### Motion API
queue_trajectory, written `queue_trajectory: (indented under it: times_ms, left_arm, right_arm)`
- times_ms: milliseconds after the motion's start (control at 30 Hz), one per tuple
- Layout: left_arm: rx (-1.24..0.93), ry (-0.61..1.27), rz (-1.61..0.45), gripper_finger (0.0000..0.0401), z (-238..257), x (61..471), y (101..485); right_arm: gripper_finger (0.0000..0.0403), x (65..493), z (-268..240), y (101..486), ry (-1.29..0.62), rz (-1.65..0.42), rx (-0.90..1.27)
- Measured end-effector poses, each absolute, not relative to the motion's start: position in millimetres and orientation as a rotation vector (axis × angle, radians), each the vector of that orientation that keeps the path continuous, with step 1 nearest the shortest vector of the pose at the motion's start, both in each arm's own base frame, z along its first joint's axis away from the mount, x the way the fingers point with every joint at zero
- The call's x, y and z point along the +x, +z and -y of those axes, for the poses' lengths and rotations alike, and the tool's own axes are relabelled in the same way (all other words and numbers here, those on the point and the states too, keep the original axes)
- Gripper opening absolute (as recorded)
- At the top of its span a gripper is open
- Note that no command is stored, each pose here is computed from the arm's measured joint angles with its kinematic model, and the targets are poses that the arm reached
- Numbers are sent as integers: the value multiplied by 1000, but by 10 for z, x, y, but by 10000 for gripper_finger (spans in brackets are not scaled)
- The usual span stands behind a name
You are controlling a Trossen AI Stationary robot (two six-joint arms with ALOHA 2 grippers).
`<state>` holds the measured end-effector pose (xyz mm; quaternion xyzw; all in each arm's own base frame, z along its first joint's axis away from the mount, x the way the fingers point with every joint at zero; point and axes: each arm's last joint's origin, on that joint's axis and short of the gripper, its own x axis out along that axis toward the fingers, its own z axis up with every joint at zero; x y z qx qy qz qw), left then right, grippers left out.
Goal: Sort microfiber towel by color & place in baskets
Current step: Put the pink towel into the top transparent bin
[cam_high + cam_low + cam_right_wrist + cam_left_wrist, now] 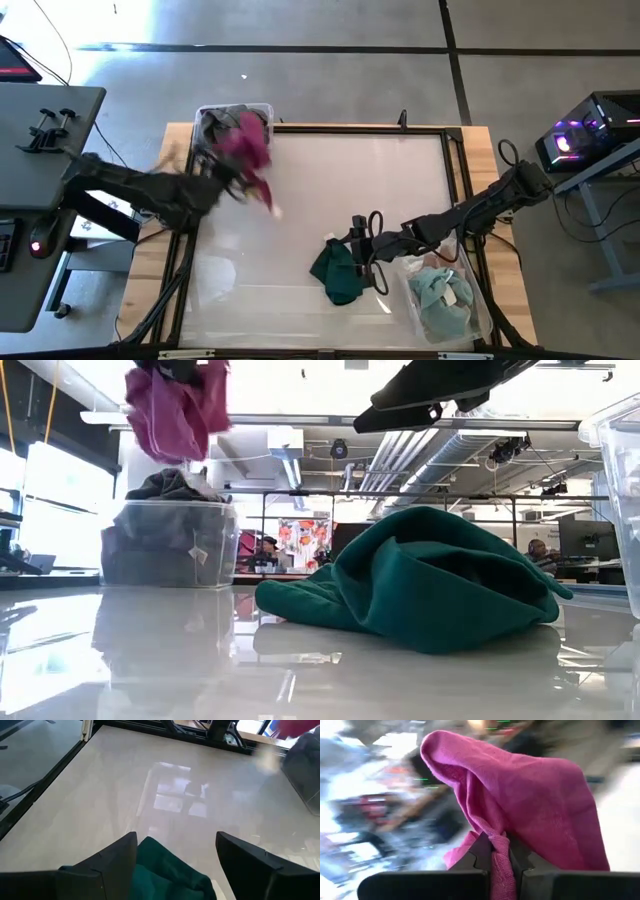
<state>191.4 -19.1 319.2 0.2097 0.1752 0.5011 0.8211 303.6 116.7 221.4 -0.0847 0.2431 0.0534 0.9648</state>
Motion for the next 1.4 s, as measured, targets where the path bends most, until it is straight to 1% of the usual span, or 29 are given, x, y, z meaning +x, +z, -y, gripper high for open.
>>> queue_trajectory:
  times_ms: [100, 233, 333, 500, 667, 800, 1000, 1200, 1400]
  left_arm:
    - [495, 1225, -385, 5, -82, 1737, 3475]
    - [491, 1265, -311, 2, -469, 1560, 3672]
    - [521, 1267, -270, 1, -751, 1494, 3714]
    - [564, 1306, -287, 1, -1234, 1500, 3651]
    - [534, 1399, -447, 1, -1670, 1551, 3402]
    - [464, 1383, -565, 1, -1902, 1596, 3150]
    - [352, 1277, -767, 1, -2035, 1652, 2783]
    - [225, 1108, -968, 1, -2081, 1627, 2456]
    - [124, 955, -1060, 1, -2169, 1621, 2210]
  right_arm:
    - [266, 3039, -1164, 2216, 107, -489, -171]
    - [266, 3054, -1136, 2224, 99, -480, -169]
    - [266, 3062, -1115, 2224, 91, -481, -164]
    - [266, 3063, -1112, 2224, 90, -482, -164]
    - [266, 3053, -1123, 2215, 94, -492, -167]
    - [266, 3040, -1130, 2198, 91, -512, -151]
    - [266, 3024, -1123, 2170, 82, -546, -136]
    - [266, 3023, -1123, 2168, 82, -548, -136]
    - [266, 3023, -1123, 2168, 82, -548, -136]
